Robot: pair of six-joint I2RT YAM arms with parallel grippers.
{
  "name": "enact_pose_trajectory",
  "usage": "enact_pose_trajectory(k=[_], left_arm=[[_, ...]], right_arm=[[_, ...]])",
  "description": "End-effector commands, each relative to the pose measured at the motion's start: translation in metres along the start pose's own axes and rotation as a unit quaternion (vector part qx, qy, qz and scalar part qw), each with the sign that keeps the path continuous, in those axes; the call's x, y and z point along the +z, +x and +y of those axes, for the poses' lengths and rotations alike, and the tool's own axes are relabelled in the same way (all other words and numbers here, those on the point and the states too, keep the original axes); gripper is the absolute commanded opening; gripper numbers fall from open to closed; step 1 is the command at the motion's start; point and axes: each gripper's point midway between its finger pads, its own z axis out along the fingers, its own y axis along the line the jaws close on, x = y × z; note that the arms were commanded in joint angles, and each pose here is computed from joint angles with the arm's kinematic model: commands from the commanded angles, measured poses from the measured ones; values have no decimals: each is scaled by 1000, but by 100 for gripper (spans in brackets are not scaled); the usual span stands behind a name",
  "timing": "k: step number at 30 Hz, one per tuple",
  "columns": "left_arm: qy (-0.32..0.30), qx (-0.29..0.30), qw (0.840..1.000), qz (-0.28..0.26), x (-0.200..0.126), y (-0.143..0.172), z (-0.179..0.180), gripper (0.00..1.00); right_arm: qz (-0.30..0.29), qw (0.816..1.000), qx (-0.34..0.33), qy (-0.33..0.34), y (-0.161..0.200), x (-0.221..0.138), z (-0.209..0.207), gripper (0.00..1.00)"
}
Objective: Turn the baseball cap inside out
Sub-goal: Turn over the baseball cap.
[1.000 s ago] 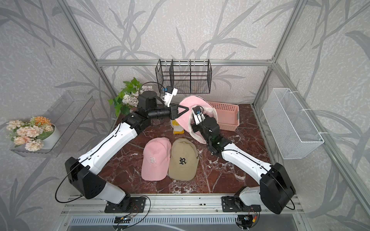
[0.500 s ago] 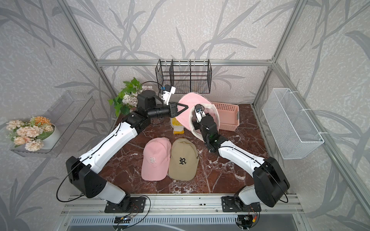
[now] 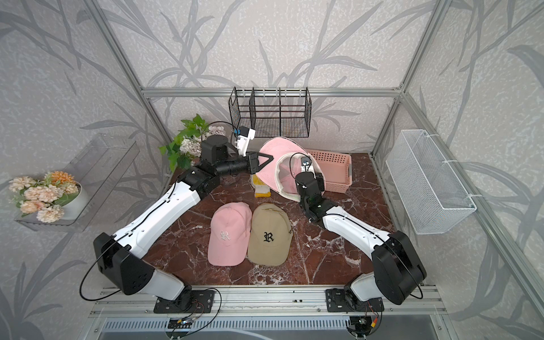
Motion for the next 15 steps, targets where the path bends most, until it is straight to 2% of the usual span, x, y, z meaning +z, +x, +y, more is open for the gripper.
enact_pose_trajectory(k=[1, 3, 6, 10, 13, 15], left_arm=[[4, 57, 996, -61, -19, -30, -21, 0], [4, 71, 996, -59, -18, -28, -19, 0], [15, 88, 995, -43, -12, -20, -20, 0], [18, 105, 994, -31, -8, -12, -21, 0], [29, 111, 993, -26, -5, -9, -26, 0], [31, 115, 993, -25, -3, -9, -27, 0]], right_arm=[[54, 998, -15, 4, 32, -8, -12, 6], [45, 998, -14, -50, 31, -15, 2, 15], [6, 988, -9, -151, 8, -35, 23, 25], [-41, 955, -20, -293, -28, -74, 54, 32], [-23, 928, -21, -371, -33, -92, 76, 33], [-12, 920, -14, -391, -32, -95, 84, 35]])
